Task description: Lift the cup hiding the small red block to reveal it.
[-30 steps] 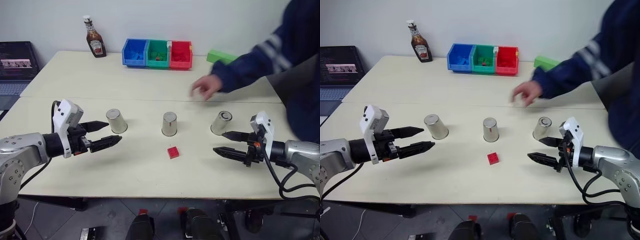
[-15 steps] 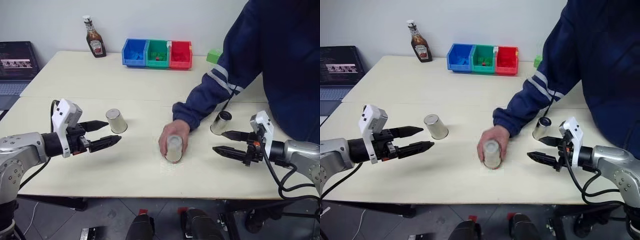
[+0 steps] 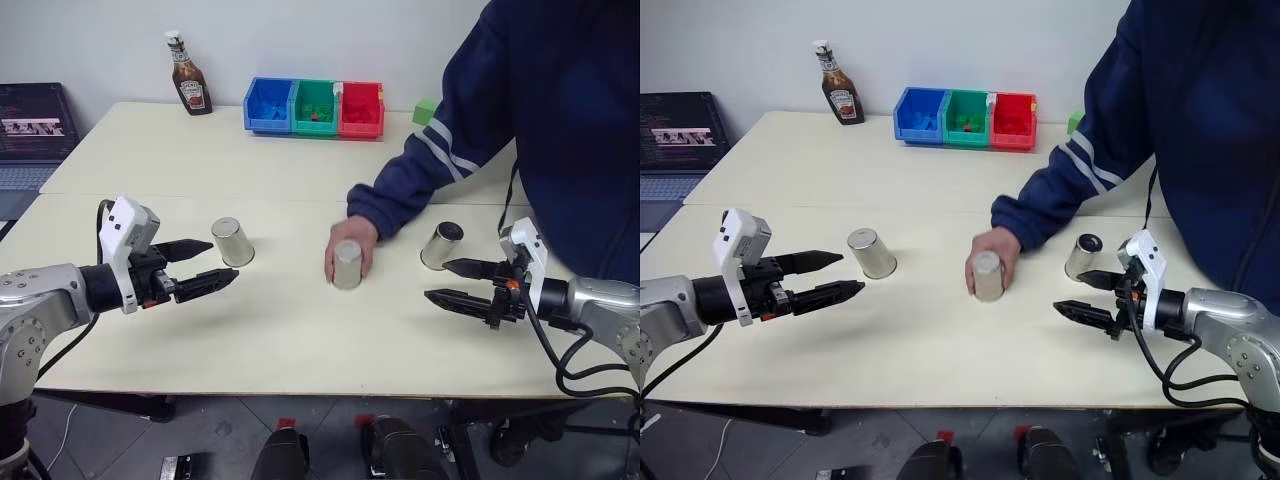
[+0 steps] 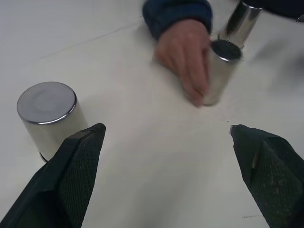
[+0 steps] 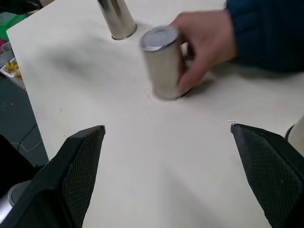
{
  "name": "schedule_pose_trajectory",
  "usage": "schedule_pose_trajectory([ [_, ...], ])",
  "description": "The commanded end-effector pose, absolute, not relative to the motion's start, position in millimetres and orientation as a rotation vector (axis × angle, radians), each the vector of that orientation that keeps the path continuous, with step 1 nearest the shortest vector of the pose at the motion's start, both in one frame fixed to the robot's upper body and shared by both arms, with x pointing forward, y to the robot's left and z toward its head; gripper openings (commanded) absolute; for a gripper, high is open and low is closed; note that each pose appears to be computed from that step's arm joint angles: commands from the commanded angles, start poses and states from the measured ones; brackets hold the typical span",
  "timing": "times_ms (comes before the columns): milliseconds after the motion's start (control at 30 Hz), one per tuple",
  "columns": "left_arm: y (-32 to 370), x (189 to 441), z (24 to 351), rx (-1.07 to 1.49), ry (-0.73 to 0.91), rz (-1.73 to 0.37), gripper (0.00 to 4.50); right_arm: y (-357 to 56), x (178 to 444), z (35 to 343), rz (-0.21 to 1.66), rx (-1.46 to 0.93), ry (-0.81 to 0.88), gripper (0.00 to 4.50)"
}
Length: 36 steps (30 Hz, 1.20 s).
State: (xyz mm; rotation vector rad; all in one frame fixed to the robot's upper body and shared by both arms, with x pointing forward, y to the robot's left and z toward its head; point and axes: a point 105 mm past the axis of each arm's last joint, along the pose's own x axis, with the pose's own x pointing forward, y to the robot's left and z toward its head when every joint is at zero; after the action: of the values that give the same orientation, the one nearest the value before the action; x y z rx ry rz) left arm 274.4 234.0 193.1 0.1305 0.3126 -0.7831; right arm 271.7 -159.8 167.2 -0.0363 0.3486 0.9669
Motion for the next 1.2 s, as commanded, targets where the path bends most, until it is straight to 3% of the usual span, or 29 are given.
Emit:
schedule_pose_trajectory([
  [33,232.3,275.9,201.5,0.176,0.289,-0.793,4.50,-159.0,272.9,176.8,0.969,-0.055,0.304,4.50],
  [1200,230.7,279.2,201.2,0.195,0.268,-0.794,4.50,-158.8,274.7,177.7,0.967,-0.065,0.300,4.50],
])
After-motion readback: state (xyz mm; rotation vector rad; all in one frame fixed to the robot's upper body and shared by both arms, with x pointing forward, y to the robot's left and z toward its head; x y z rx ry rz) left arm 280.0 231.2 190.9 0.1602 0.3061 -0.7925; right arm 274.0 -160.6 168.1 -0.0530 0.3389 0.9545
